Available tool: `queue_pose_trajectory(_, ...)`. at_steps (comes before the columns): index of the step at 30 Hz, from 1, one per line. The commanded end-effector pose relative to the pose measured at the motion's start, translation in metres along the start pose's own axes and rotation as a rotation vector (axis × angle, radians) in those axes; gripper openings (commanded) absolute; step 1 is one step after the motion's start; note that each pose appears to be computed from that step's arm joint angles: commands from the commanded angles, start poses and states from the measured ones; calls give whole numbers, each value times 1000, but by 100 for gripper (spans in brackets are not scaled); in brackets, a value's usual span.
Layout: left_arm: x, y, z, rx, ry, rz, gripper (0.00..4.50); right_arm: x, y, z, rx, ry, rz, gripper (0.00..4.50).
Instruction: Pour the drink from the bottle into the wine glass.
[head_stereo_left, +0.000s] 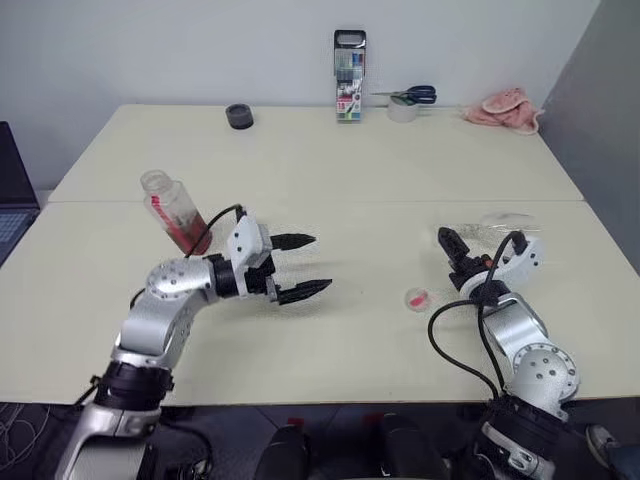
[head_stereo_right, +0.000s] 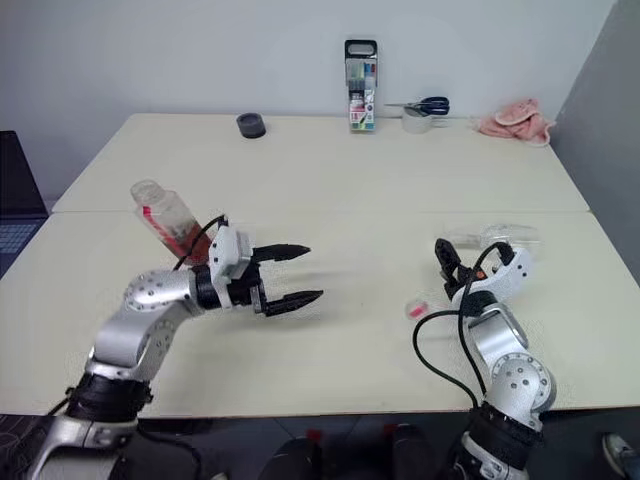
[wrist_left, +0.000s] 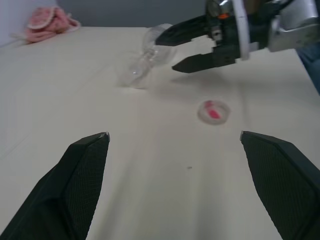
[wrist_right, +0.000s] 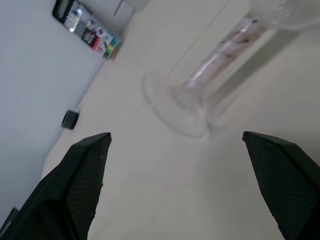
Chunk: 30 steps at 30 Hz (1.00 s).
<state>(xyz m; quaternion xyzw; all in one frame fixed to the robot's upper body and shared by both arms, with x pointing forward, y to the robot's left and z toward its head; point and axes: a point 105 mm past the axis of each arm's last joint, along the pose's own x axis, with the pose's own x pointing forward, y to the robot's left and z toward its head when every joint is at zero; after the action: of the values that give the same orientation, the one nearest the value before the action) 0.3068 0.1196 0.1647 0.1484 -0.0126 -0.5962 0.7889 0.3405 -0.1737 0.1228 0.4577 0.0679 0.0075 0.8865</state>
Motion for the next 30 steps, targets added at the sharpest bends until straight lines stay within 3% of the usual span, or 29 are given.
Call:
queue_pose_trajectory(1,0,-6,9,30,19,-140,446,13,10,6,95,-35,30,450)
queue_pose_trajectory(13,7,-6,17,96,26,-221,446,52,-9,33,234,-159,-7,450)
queue_pose_trajectory(20,7,-7,15,101,28,-226,446,68,-22,32,323,-172,-25,450)
queue_pose_trajectory(23,7,-9,14,99,35,-234,450,73,-23,31,356,-169,-11,387)
queue_pose_trajectory(30,7,-10,11,98,45,-232,450,75,-31,24,341,-130,-2,142)
